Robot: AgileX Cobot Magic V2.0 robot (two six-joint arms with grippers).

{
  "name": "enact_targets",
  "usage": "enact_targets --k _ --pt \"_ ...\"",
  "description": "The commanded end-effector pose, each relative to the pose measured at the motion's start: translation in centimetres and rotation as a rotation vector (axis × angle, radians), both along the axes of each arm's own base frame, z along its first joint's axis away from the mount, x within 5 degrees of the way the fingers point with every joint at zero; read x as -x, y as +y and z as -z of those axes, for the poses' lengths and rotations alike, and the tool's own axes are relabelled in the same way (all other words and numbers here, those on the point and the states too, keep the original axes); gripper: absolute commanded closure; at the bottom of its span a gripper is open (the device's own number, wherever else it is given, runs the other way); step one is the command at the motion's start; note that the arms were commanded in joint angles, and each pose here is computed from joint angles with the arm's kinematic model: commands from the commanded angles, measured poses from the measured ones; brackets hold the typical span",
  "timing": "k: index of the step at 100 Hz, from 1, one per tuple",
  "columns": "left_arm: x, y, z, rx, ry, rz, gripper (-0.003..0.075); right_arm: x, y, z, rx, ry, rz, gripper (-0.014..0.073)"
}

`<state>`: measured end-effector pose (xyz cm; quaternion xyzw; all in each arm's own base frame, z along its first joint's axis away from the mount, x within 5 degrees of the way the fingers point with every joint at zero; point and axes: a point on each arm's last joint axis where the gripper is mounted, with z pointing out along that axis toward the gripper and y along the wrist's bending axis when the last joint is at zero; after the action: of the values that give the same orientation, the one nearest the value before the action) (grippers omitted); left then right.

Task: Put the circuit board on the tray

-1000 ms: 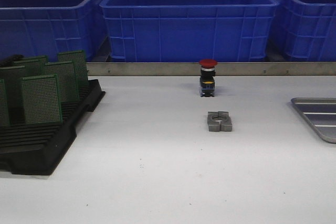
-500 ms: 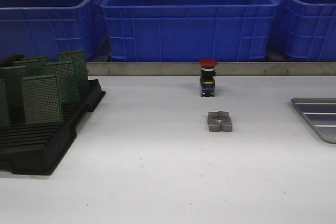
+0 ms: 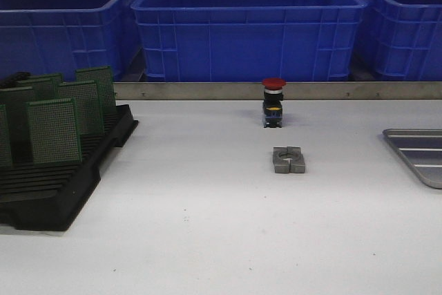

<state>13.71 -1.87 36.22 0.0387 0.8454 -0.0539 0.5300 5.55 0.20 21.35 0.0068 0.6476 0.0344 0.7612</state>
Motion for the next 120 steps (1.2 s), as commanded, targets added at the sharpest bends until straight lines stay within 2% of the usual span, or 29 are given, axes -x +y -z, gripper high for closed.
enact_targets --k 1,17,32,48,58,79,120 --pt "-1.0 -0.2 -2.2 -0.033 -0.084 0.023 0.0155 0.5 0.0 -1.3 0.006 -0.118 0.000 0.0664" --pt "-4.0 -0.6 -3.5 -0.147 -0.044 0.092 0.0155 0.5 0.0 -1.3 0.006 -0.118 0.000 0.0664" --pt "-7.6 -1.7 -4.4 -0.241 -0.009 0.223 0.0155 0.5 0.0 -1.3 0.006 -0.118 0.000 0.0664" --pt "-11.6 -3.1 -4.2 -0.295 0.149 0.403 0.0155 0.5 0.0 -1.3 0.006 -0.118 0.000 0.0664" --pt "-14.1 -3.9 -3.6 -0.356 0.252 0.548 0.0155 0.5 0.0 -1.3 0.006 -0.118 0.000 0.0664" --pt "-18.4 -4.8 -1.6 -0.496 0.372 0.812 0.0155 0.5 0.0 -1.3 0.006 -0.118 0.000 0.0664" --pt "-22.2 -5.3 2.9 -0.708 0.365 1.127 0.0155 0.5 0.0 -1.3 0.006 -0.118 0.000 0.0664"
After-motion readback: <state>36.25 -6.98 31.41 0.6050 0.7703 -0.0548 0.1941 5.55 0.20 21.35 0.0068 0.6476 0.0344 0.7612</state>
